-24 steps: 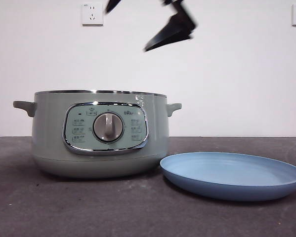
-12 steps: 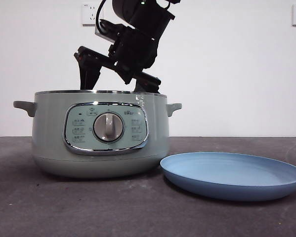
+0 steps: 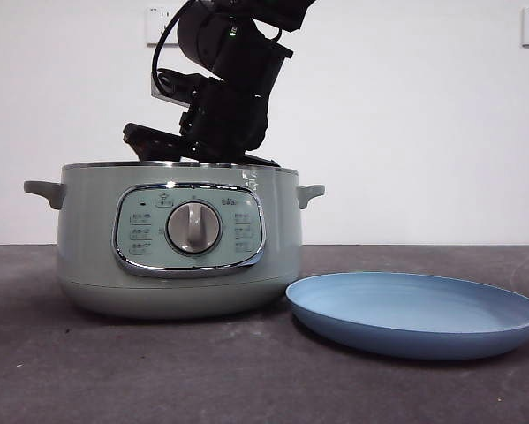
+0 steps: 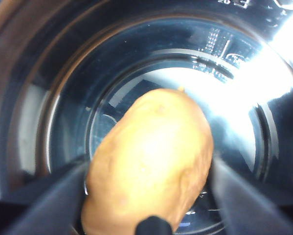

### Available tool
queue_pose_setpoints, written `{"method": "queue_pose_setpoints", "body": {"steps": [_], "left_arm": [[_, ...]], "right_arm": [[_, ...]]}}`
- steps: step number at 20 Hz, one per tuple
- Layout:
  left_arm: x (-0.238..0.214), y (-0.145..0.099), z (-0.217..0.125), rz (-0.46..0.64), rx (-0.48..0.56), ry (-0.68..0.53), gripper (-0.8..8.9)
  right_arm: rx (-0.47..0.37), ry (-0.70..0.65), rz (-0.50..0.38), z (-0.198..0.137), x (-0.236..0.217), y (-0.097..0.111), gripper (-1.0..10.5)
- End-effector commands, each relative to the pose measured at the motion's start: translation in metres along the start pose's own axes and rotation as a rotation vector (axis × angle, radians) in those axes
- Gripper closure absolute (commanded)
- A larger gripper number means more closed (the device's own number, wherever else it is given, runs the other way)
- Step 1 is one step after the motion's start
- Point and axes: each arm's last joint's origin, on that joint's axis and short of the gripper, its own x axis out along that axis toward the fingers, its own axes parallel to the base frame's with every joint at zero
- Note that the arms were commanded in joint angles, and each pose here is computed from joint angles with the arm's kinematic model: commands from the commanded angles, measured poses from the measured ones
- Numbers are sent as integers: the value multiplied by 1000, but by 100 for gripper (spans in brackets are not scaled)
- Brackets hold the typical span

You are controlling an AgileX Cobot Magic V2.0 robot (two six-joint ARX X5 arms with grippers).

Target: Take the potato out from the steamer,put the potato on the plate,close the lid

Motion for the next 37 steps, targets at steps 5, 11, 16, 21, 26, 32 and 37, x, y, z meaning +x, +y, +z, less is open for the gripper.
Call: {"method": "queue_pose_setpoints", "body": {"steps": [5,11,16,21,26,32,37], "left_arm": [[-5,1,4,3,-5,-56,826],[-5,-1,7,-71,-2,-98,826],[-5,-1,7,-73,-2,-99,826],[-5,-3,7,-118,0,-104,826],[-2,-3,8,-123,0,-92,826],[-1,-3,9,-124,-1,-95,826],[14,-3,14,-160,-1,-70,826]], "right_arm": [[-57,-177,-24,18,-86,7,957],[-36,-201,-131,-23,-237,-7,958],[27,-120,-171,-62,-228,-30,958],[114,-77,-169,-112,-178,-52,958],[156,-72,-110,-156,-120,-64,958],[199,-109,-137,-197,-81,-78,958],[222,-106,-100,-212,-72,-81,958]]}}
